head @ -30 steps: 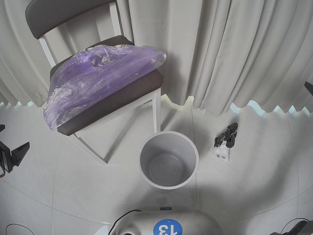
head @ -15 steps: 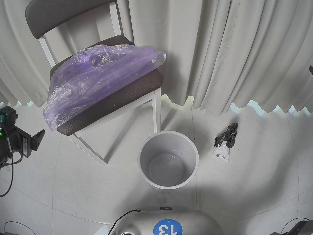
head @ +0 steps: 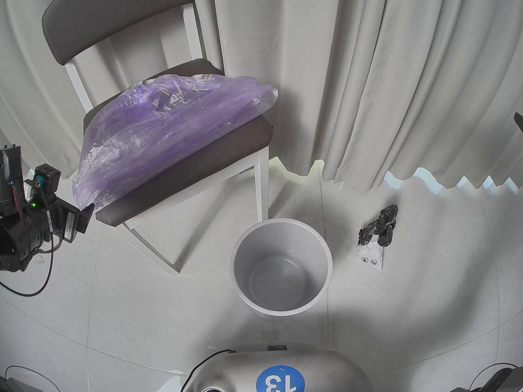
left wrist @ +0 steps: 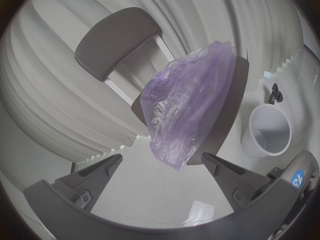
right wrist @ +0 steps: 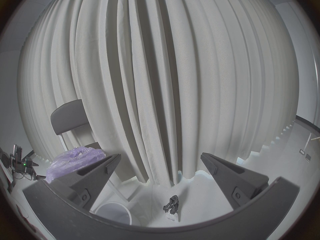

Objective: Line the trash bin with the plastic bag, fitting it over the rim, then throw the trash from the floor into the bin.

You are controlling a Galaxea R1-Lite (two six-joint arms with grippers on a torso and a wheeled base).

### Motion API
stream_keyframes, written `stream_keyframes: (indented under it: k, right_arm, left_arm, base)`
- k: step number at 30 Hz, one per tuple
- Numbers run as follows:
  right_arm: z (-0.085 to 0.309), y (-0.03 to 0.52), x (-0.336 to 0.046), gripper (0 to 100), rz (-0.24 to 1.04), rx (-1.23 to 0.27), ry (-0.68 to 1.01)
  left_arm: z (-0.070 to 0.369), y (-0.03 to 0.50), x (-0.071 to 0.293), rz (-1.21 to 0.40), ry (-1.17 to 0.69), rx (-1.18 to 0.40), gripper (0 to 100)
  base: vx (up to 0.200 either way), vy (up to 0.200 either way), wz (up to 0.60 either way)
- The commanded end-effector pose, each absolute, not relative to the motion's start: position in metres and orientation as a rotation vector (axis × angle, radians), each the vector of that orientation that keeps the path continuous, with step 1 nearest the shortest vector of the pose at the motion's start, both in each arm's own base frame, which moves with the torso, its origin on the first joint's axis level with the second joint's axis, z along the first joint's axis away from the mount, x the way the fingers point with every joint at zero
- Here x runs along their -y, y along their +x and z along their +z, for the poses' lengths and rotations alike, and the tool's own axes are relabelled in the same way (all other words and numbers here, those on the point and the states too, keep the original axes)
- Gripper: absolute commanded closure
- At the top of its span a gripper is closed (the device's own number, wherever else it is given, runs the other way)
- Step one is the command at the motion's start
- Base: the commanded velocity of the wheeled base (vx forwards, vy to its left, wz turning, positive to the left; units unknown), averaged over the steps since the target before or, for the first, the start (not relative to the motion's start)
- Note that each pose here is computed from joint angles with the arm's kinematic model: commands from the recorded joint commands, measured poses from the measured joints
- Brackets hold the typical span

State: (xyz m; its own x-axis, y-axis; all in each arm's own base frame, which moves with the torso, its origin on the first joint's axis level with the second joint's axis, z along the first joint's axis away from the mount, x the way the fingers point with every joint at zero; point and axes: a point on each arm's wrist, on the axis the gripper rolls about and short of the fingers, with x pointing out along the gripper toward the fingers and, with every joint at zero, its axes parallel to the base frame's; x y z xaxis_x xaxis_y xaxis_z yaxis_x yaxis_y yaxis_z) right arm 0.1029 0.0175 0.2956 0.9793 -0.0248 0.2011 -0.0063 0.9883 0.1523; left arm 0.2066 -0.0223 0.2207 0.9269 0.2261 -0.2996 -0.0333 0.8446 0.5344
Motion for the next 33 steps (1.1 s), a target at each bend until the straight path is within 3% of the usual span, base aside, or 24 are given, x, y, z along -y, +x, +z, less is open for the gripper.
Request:
stream_keyframes:
  k: [1,12,22,33]
  right_arm:
    - [0.295,0.103,-0.018,0,-0.009,0.201,0.154]
    - [0.296,0.103,-0.018,0,-0.007,0.206,0.158]
    - [0.297,0.103,-0.018,0,-0.005,0.208,0.162]
    - [0.299,0.103,-0.018,0,0.014,0.214,0.166]
  left_arm:
    - [0.212,0.228,0.023,0.137,0.583,-0.411,0]
    - [0.212,0.244,0.019,0.194,0.654,-0.413,0]
    - [0.202,0.271,0.018,0.251,0.64,-0.337,0]
    - [0.218,0.264,0.017,0.302,0.65,-0.25,0]
  base:
    - [0.0,0.0,0.0]
    - [0.0,0.0,0.0]
    - [0.0,0.0,0.0]
    - [0.0,0.0,0.0]
